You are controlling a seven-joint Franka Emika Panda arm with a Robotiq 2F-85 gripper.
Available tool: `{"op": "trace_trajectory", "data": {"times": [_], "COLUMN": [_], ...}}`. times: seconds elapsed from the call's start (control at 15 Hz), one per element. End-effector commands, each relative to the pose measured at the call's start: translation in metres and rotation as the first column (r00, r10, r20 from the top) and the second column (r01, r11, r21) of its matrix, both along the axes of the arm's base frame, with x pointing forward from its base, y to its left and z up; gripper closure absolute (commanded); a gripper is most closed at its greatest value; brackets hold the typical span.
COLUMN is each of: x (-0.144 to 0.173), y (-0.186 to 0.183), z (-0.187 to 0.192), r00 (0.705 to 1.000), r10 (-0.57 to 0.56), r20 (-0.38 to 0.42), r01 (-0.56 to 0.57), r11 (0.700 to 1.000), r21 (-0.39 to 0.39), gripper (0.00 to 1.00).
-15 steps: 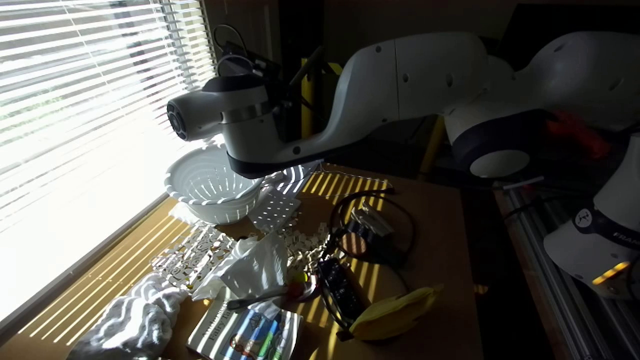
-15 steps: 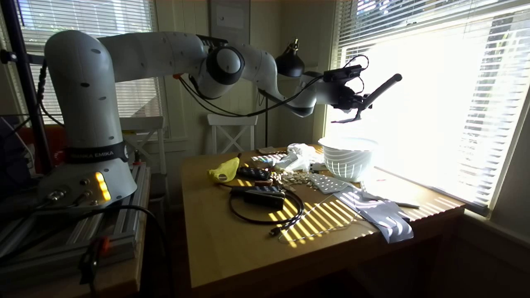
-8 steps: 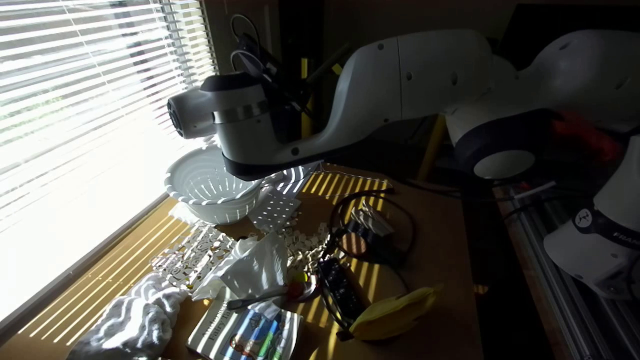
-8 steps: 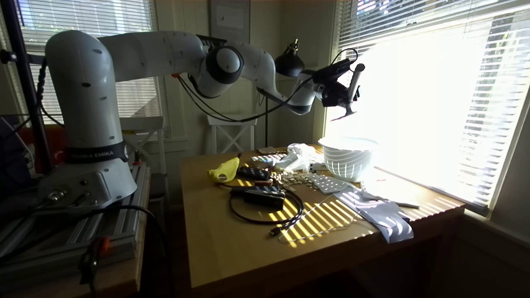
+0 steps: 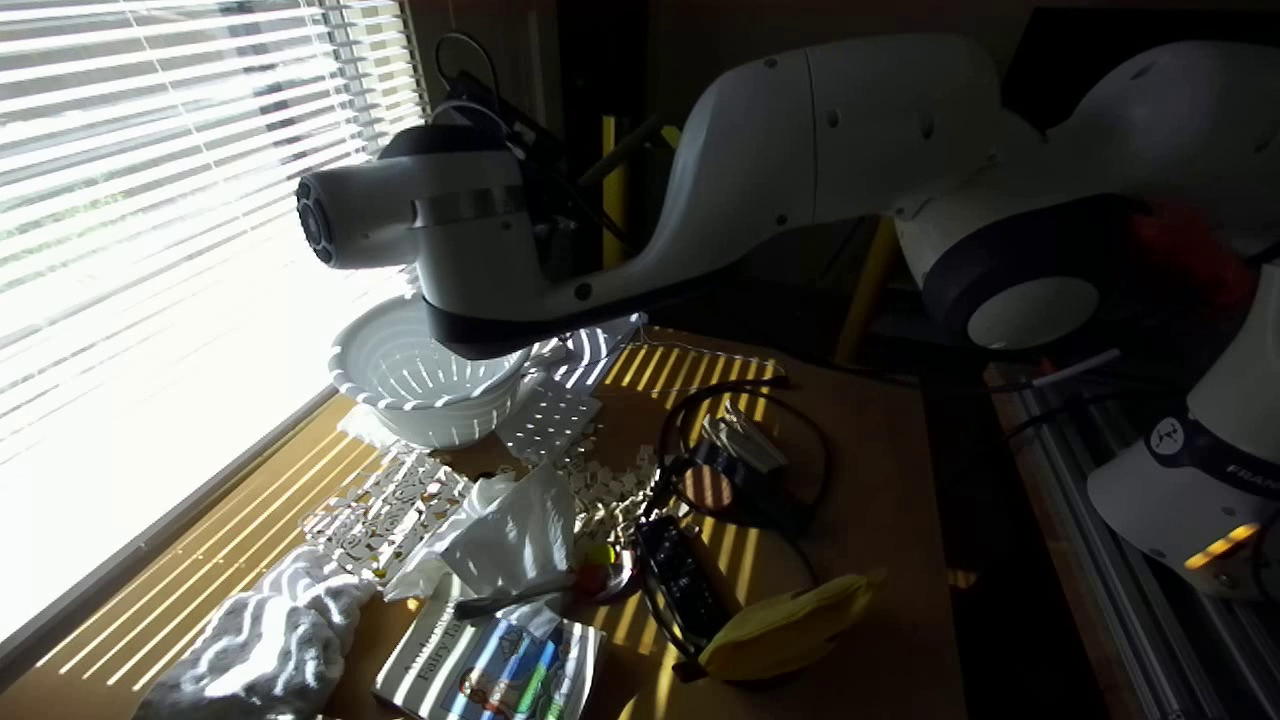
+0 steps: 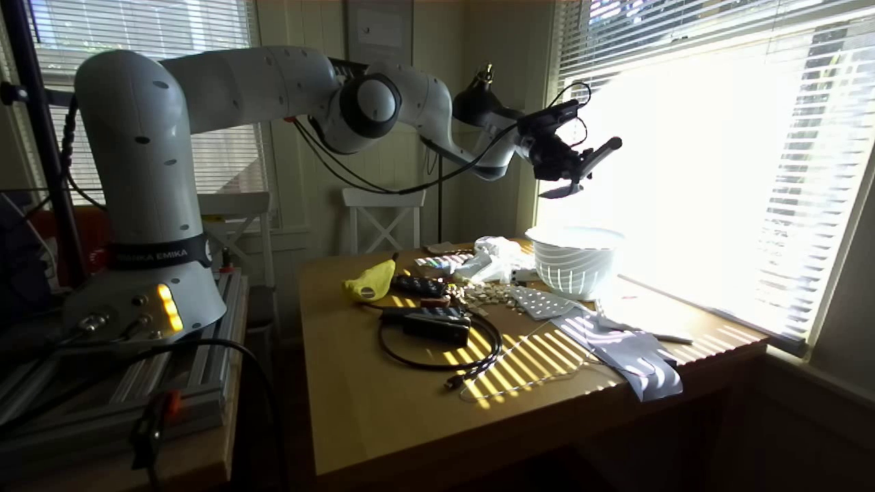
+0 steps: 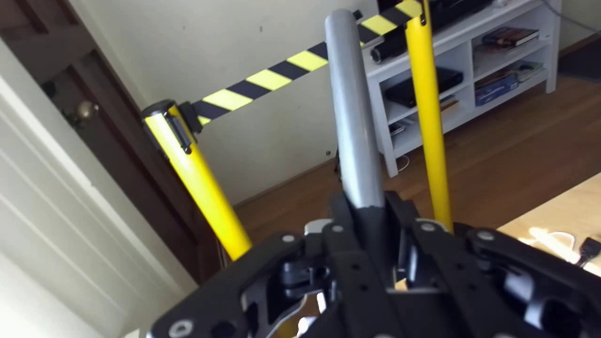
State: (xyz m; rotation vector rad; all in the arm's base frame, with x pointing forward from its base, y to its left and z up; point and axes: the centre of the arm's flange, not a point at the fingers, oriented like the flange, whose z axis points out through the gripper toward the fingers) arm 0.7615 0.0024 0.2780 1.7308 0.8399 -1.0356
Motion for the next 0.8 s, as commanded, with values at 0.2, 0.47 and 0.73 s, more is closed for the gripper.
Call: {"op": "trace_trajectory", "data": {"times": [0.2,0.47,0.73], "x": [0.036,0.031,0.017], "y": [0.032,0.044,0.05], "z": [-0.014,-0.047,-0.07], "r00": [0.947,0.931,0.929], "r10": [0.311,0.298,0.222], "r20": [-0.085,-0.212,-0.295], "r01": [-0.289,-0.257,-0.188], "r11": [0.936,0.945,0.972], "r21": [0.198,0.203,0.139], "gripper": [0.94,0.94,0.94]}}
